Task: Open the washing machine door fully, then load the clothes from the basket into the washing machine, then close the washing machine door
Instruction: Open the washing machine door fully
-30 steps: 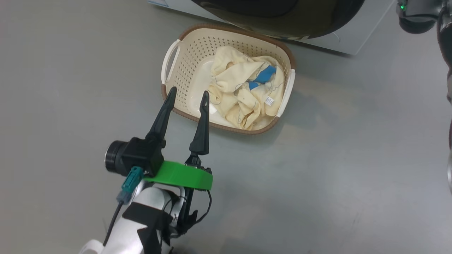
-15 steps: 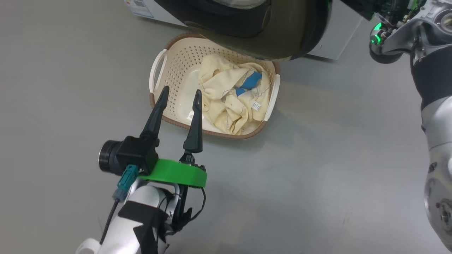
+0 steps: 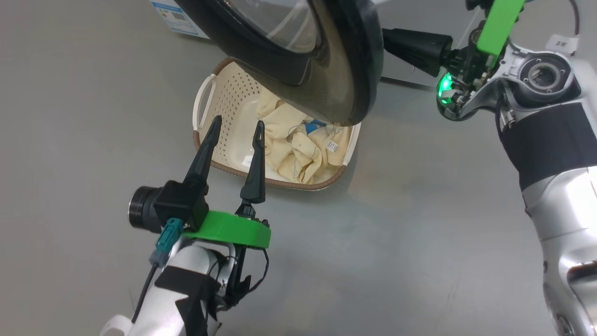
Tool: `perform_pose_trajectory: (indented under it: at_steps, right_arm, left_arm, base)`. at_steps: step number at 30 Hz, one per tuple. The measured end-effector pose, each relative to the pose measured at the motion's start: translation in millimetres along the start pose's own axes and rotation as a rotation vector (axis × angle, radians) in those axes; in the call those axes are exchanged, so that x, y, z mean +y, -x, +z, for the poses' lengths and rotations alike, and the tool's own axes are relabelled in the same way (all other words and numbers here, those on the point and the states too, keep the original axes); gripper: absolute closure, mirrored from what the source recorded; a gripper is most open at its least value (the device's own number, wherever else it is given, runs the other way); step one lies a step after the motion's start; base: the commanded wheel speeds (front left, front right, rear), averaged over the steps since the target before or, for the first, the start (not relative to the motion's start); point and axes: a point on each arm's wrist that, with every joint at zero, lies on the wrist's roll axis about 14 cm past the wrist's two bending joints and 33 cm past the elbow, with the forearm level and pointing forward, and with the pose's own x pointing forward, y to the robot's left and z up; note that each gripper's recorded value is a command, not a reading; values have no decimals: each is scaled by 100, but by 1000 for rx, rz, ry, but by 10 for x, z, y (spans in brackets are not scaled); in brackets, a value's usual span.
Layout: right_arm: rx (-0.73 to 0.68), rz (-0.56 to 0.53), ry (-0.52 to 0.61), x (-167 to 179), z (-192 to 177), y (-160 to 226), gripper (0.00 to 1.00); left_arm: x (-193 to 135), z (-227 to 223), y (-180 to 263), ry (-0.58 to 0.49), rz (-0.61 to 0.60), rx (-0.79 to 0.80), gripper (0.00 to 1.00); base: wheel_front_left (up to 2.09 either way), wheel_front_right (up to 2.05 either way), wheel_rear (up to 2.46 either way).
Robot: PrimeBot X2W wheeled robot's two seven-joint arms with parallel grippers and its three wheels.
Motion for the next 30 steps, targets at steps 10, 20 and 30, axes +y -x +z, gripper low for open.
perform_pose_trajectory:
  at_steps: [10, 20, 30]
  right_arm:
    - [85, 61, -5, 128, -467, -175, 100]
    - [113, 93, -23, 218, -716, -259, 100]
    - [-99, 96, -31, 280, -417, -181, 100]
  left_arm:
    - [22, 77, 19, 0, 4, -20, 0]
    - [6, 107, 48, 3, 3, -26, 0]
    - [-43, 108, 44, 3, -11, -27, 0]
  base:
    - [0, 0, 0]
    - [0, 0, 0]
    - [0, 0, 0]
